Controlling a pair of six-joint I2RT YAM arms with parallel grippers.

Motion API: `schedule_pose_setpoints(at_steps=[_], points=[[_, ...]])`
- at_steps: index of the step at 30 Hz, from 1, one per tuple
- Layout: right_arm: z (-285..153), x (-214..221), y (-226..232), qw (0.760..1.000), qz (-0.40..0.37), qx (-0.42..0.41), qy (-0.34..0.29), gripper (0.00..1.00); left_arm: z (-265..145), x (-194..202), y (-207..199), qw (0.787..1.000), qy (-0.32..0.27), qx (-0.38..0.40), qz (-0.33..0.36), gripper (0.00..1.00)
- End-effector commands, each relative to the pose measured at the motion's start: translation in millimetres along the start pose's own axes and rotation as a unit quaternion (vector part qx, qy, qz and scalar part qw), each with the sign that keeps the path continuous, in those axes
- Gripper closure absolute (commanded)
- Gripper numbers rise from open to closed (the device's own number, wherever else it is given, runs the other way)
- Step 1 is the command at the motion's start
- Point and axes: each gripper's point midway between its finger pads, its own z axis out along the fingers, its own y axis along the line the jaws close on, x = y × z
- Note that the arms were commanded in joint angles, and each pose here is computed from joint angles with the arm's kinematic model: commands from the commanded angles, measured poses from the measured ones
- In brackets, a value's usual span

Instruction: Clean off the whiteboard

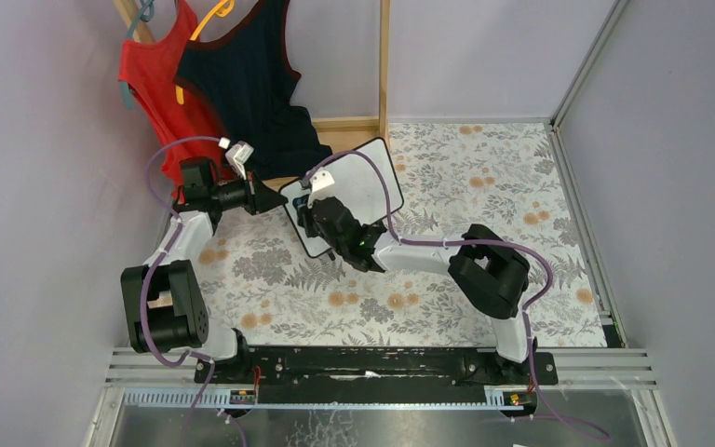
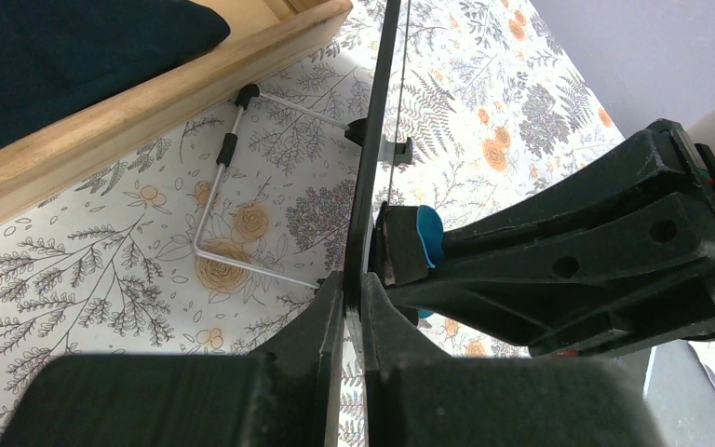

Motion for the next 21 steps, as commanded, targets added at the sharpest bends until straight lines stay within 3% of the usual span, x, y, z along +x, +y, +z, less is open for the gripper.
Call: schedule_pose_setpoints(at_steps=[1,11,21], points=[[3.7,-32.1,33.7,0.997,0.028,-0.051,-0.044,1.0,1.3,-5.4,-4.8,1.0,-0.001,0.005,0.031,1.0],[-6.4,-3.6,-22.2,0.999,-0.023,0.04,-0.022,1.0,1.3,-6.0,-5.1,0.999,-0.001,0.005,0.031,1.0],[-28.2,12.5,-119.7,0.992,-0.027,0.127,-0.003,1.0,0.9,-7.6,-5.6,0.999,-0.003,0.004,0.034,1.0]])
